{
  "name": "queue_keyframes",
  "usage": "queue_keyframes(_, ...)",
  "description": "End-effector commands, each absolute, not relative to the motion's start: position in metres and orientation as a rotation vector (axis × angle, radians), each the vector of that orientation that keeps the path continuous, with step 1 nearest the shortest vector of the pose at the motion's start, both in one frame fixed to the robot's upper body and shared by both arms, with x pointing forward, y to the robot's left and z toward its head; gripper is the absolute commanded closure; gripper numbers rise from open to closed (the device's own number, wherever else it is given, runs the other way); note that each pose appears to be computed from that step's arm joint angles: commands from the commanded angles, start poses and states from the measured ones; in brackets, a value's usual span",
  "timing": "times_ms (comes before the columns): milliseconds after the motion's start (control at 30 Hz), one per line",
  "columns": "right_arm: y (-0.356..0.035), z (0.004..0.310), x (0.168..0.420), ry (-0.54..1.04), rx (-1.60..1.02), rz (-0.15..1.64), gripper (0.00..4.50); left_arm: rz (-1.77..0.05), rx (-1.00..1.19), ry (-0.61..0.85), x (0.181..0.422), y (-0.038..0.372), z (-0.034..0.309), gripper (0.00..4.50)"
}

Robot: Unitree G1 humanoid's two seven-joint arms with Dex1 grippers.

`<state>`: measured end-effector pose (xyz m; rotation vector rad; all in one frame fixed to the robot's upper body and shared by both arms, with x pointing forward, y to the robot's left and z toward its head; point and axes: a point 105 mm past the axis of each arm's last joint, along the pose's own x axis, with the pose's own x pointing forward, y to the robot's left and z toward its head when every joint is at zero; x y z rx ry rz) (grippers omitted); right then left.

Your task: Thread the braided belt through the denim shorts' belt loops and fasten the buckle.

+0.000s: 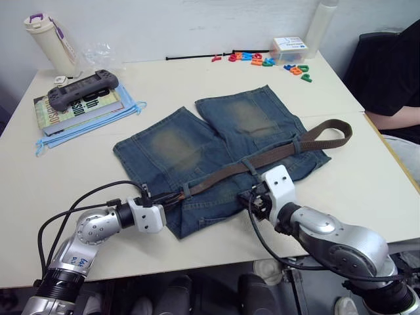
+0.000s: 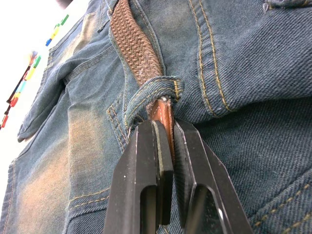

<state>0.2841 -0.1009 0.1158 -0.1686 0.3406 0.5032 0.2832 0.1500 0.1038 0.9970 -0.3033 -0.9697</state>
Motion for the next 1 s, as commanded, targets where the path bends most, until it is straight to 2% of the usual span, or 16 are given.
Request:
queue_keyframes(33, -0.103, 0.098, 0.284, 0.413, -0.171, 0.489, 3.44, -0.965, 1.013, -0.346, 0.281, 0.148, 0.111, 4.50)
queue_keyframes(100, -0.103, 0.094, 0.285, 0.428, -0.177, 0.486, 4.40, -0.960, 1.014, -0.351, 0.280, 0.148, 0.112, 4.50)
queue_keyframes(133, -0.102, 0.093, 0.284, 0.435, -0.181, 0.488, 4.46, -0.955, 1.015, -0.355, 0.280, 0.149, 0.113, 4.50)
queue_keyframes(400, -0.101, 0.085, 0.285, 0.469, -0.172, 0.481, 4.46, -0.884, 1.018, -0.357, 0.278, 0.175, 0.127, 4.50)
queue_keyframes(733, -0.097, 0.083, 0.289, 0.478, -0.151, 0.487, 4.46, -0.845, 1.228, -0.263, 0.264, 0.240, 0.125, 4.50)
queue_keyframes(800, -0.095, 0.084, 0.290, 0.478, -0.147, 0.492, 4.46, -0.819, 1.276, -0.230, 0.260, 0.260, 0.124, 4.50)
queue_keyframes(1000, -0.092, 0.086, 0.291, 0.475, -0.137, 0.505, 4.46, -0.572, 1.410, 0.035, 0.248, 0.362, 0.119, 4.50)
